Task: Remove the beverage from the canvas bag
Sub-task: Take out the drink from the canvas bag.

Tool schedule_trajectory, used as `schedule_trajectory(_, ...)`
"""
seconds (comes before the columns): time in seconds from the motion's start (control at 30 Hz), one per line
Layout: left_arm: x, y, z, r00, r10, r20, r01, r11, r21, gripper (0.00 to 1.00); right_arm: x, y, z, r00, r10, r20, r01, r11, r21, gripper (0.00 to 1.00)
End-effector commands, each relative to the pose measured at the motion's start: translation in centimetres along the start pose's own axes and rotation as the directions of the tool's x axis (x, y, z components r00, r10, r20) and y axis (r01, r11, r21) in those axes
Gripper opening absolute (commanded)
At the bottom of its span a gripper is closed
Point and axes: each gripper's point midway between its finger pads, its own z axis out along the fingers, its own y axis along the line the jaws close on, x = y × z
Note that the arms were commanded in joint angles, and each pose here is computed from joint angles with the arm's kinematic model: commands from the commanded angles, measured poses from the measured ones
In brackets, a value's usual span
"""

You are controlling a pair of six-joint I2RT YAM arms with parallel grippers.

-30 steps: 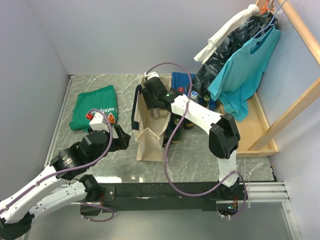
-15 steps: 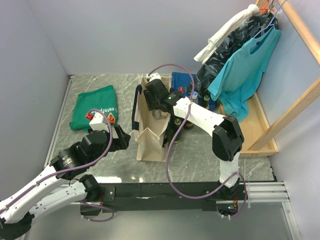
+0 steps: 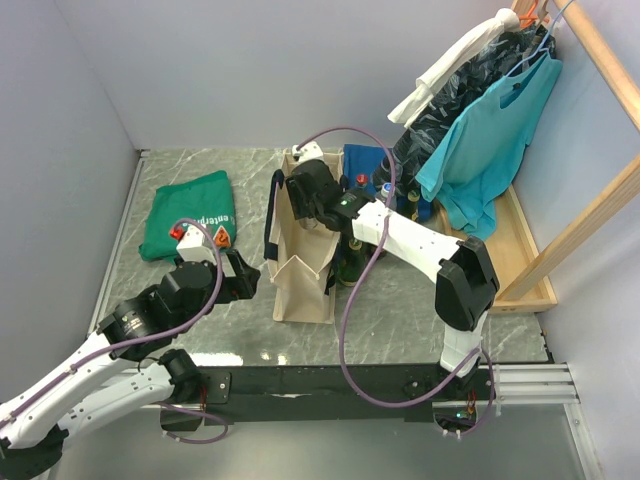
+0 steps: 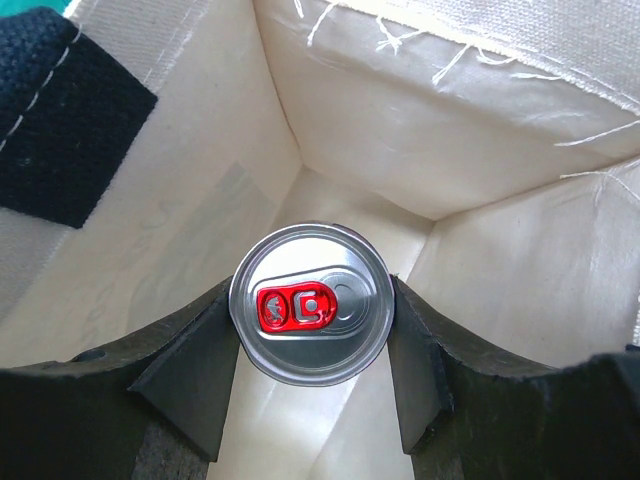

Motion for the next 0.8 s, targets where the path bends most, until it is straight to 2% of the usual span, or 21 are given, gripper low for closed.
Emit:
schedule_trajectory(0.0,-1.0,-0.6,-0.4,0.999,-0.023,0.031,0.022,1.000,0.021,0.96,-5.3,0.0,-2.9,0.983,0.060,0.176,-0.058,0.998,-0.012,0.00)
schedule_trajectory(0.77,-1.0,-0.2,-0.3,0.999,-0.026,0.033,0.026,1.000,0.003,0.96,-6.6,0.7,-4.5,0.980,0.056,0.191,-0.050,0.998,-0.035,0.00)
